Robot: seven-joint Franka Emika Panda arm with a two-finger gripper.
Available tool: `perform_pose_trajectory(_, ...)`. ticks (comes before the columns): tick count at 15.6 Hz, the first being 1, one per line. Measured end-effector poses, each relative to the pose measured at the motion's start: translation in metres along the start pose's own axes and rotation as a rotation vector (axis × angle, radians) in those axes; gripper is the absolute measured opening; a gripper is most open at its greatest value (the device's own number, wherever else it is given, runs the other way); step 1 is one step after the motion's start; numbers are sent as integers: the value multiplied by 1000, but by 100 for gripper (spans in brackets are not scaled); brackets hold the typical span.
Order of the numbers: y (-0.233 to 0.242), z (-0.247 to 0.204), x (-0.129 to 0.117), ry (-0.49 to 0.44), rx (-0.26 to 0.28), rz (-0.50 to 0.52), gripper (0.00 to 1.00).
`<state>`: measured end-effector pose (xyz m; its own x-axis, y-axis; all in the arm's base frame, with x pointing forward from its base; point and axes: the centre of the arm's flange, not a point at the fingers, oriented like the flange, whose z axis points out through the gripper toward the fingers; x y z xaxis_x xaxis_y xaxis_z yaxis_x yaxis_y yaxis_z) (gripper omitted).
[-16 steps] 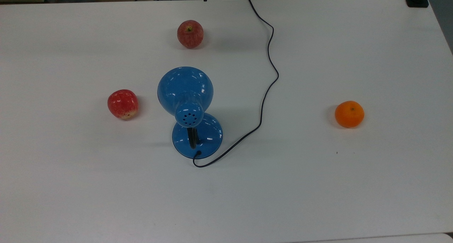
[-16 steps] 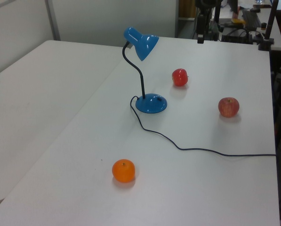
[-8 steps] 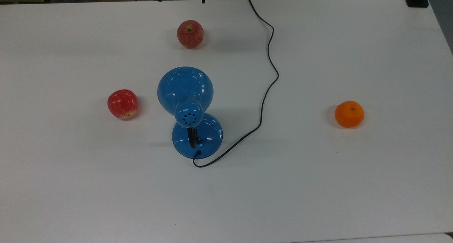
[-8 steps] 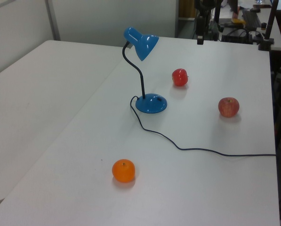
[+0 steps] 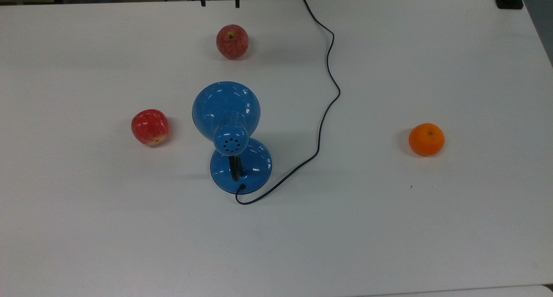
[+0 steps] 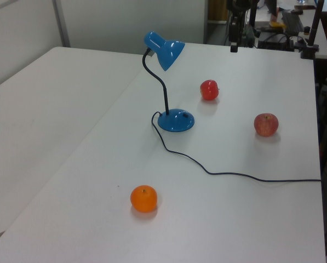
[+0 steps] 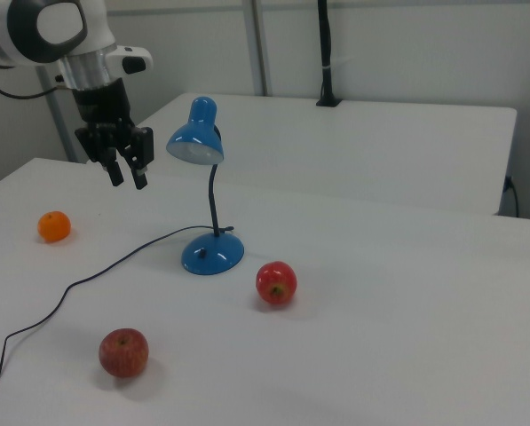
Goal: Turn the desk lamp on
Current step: 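Move the gripper down toward the switch on the blue lamp base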
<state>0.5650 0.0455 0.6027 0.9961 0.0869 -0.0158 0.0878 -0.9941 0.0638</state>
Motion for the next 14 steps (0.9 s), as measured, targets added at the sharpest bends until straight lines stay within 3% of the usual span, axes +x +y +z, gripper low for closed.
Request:
perform_pose_trajectory(5,0,3,1,-5,0,-25,4)
perform_pose_trajectory(11,-3,21,6,-28,1,-45,1)
perform_pose_trajectory(14,-7,56,24,8,2,-52,1)
